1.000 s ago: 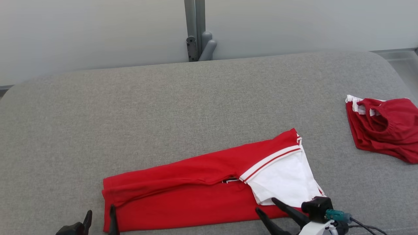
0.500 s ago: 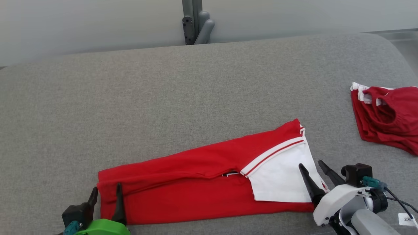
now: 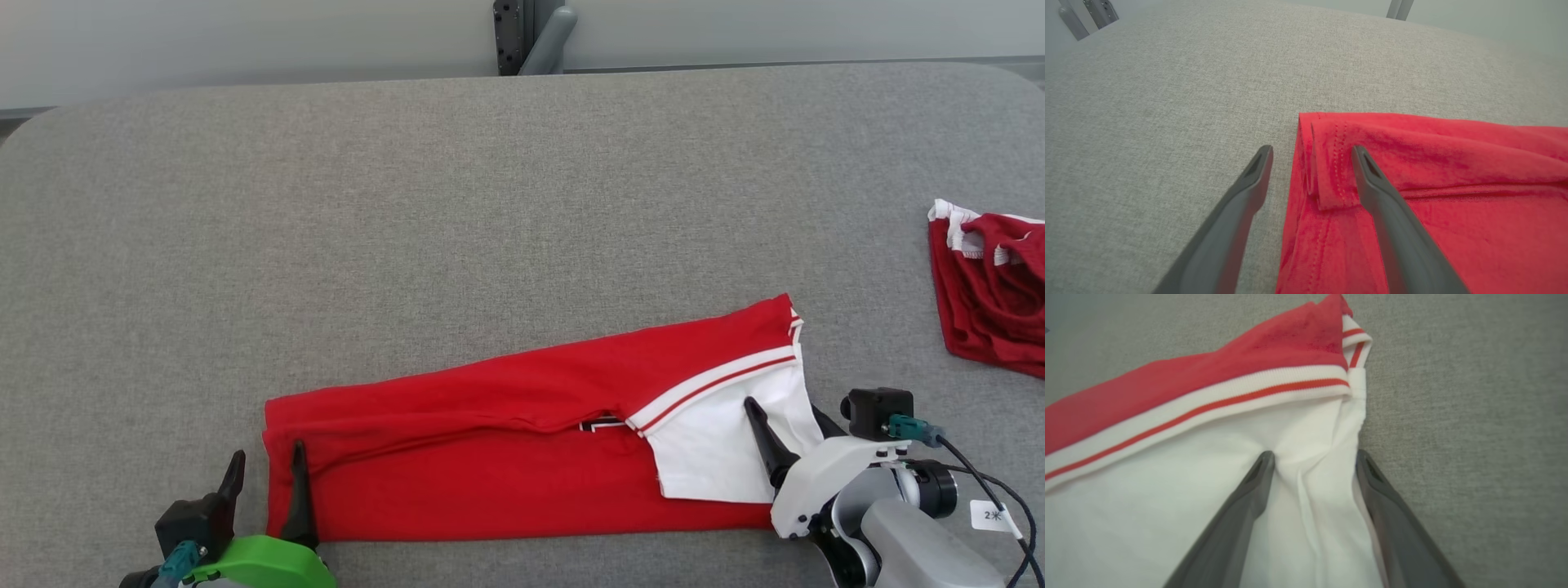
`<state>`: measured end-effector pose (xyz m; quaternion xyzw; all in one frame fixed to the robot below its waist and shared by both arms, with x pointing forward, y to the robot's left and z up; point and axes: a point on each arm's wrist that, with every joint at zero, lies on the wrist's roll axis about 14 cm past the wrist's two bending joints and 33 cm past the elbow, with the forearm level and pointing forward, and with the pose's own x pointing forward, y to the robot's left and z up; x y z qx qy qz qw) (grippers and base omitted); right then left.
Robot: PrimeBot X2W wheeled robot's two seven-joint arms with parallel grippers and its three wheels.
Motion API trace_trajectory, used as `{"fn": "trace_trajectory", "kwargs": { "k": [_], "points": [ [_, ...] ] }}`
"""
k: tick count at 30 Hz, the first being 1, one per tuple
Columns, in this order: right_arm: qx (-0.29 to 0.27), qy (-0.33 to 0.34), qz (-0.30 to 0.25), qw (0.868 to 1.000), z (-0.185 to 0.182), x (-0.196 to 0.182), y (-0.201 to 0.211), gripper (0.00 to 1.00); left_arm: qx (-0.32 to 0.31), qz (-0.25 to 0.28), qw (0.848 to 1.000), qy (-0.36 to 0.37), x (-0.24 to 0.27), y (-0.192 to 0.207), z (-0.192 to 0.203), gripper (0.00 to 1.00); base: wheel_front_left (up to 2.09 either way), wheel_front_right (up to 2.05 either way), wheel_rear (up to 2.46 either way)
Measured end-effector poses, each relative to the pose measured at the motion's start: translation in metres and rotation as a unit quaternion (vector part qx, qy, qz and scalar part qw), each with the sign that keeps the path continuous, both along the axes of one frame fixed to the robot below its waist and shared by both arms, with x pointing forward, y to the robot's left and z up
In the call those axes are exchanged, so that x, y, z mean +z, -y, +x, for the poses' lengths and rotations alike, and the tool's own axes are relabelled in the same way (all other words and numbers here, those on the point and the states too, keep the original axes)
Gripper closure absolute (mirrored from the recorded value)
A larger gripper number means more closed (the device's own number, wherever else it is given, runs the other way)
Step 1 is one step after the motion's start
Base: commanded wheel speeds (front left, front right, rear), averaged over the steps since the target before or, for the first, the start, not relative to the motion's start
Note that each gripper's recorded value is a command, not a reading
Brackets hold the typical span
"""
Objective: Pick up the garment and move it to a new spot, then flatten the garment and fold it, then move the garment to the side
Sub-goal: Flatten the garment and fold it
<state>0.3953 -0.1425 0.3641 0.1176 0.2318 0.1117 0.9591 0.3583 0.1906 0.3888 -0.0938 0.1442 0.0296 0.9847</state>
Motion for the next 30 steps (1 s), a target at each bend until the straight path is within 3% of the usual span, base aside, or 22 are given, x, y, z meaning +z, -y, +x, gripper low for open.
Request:
{"fn": "trace_trajectory", "kwargs": {
  "k": [1, 2, 10, 22, 27, 30],
  "points": [
    [0.006, -0.004, 0.001, 1.000, -0.001, -0.001, -0.004, 0.60, 0.001, 0.000, 1.000, -0.001, 0.000, 0.000, 0.000, 0.00, 0.00, 0.00, 0.00],
    [0.012, -0.008, 0.003, 1.000, -0.002, -0.002, -0.007, 0.97, 0.001, 0.000, 1.000, 0.000, 0.000, 0.000, 0.000, 0.00, 0.00, 0.00, 0.00],
    [0.011, -0.007, 0.026, 1.000, -0.003, 0.002, -0.011, 1.00, -0.003, 0.000, 1.000, 0.006, 0.004, 0.002, 0.002, 0.00, 0.00, 0.00, 0.00],
    [-0.084, 0.064, -0.001, 0.994, 0.024, 0.044, 0.067, 1.00, -0.009, -0.001, 1.000, 0.022, 0.014, 0.006, 0.002, 0.00, 0.00, 0.00, 0.00],
    [-0.061, 0.114, 0.002, 0.992, 0.023, 0.072, 0.053, 1.00, -0.011, -0.001, 1.000, 0.027, 0.017, 0.007, -0.003, 0.00, 0.00, 0.00, 0.00],
    [-0.002, 0.147, 0.017, 0.989, 0.017, 0.091, 0.013, 1.00, -0.012, -0.001, 0.999, 0.033, 0.021, 0.008, -0.005, 0.00, 0.00, 0.00, 0.00]
  ]
}}
